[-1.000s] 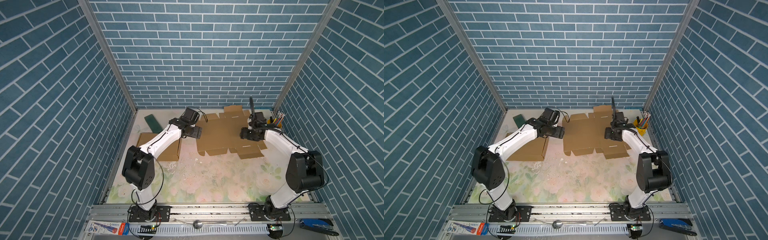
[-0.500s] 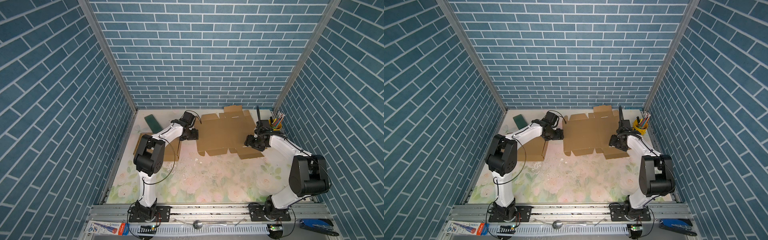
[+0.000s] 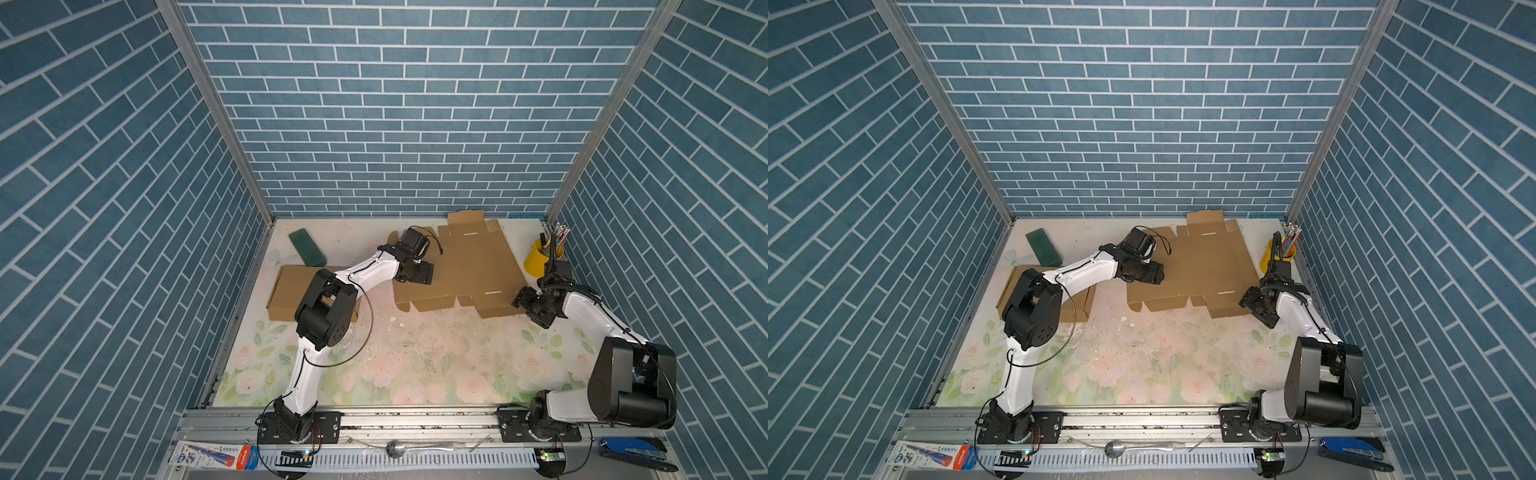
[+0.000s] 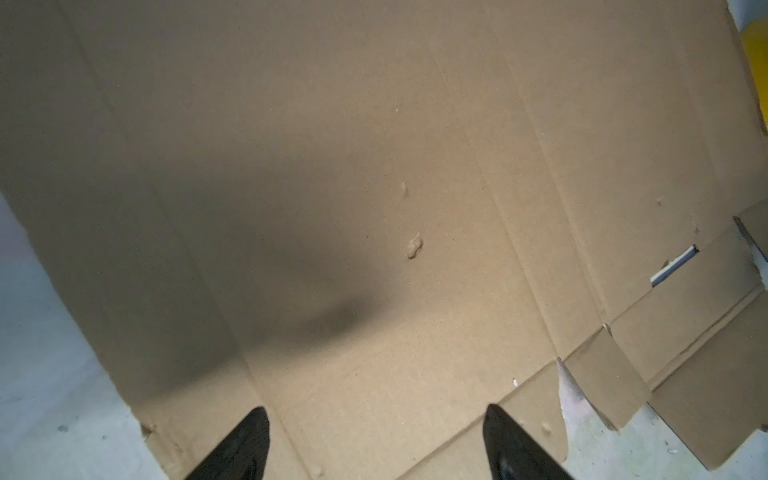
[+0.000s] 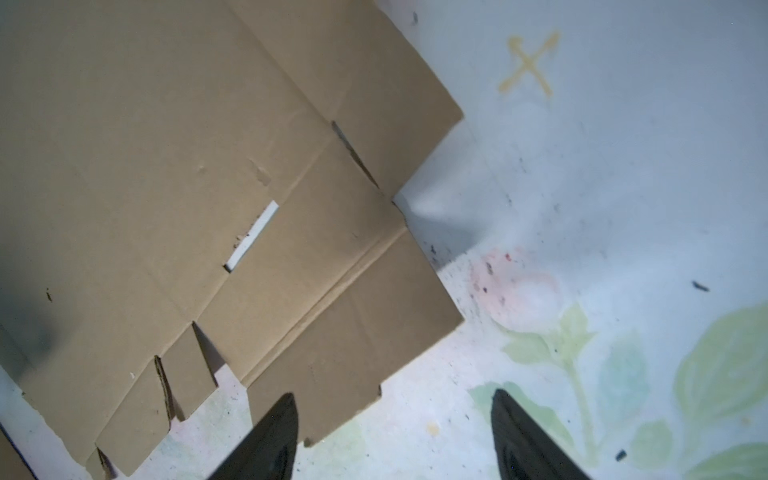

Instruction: Fold the paper box

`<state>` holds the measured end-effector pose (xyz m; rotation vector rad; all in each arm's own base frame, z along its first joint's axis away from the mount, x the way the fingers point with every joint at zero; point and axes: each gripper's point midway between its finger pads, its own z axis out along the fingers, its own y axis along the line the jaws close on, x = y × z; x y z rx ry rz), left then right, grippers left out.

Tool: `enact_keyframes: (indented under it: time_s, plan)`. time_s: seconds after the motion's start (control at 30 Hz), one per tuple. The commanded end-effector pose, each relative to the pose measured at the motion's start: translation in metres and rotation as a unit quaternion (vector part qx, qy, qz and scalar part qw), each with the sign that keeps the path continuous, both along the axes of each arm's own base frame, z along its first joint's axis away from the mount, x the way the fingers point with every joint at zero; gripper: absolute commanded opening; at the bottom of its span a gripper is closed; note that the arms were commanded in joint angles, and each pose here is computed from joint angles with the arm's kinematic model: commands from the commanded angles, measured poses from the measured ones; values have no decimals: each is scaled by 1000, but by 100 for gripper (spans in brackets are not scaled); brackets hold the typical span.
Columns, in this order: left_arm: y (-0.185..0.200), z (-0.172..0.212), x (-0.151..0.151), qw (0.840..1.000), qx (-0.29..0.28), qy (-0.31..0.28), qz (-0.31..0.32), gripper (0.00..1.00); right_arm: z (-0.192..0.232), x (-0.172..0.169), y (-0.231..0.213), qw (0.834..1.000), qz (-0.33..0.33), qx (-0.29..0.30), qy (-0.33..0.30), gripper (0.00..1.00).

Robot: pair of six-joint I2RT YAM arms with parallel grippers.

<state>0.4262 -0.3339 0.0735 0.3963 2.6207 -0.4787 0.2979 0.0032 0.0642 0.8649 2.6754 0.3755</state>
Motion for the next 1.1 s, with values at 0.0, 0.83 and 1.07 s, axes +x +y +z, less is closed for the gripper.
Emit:
enact_keyframes:
  time_s: [0.0,0.83,1.07]
  plan:
    - [1,27,4,999,1,-47,-8,86,-9,-1,16,996,-52,71,-2,74]
    - [126,169,2,974,11,-214,71,98,-51,-42,76,985,-79,153,27,0]
    - [182,219,-3,934,61,-299,186,100,-44,-100,76,987,-77,133,53,11]
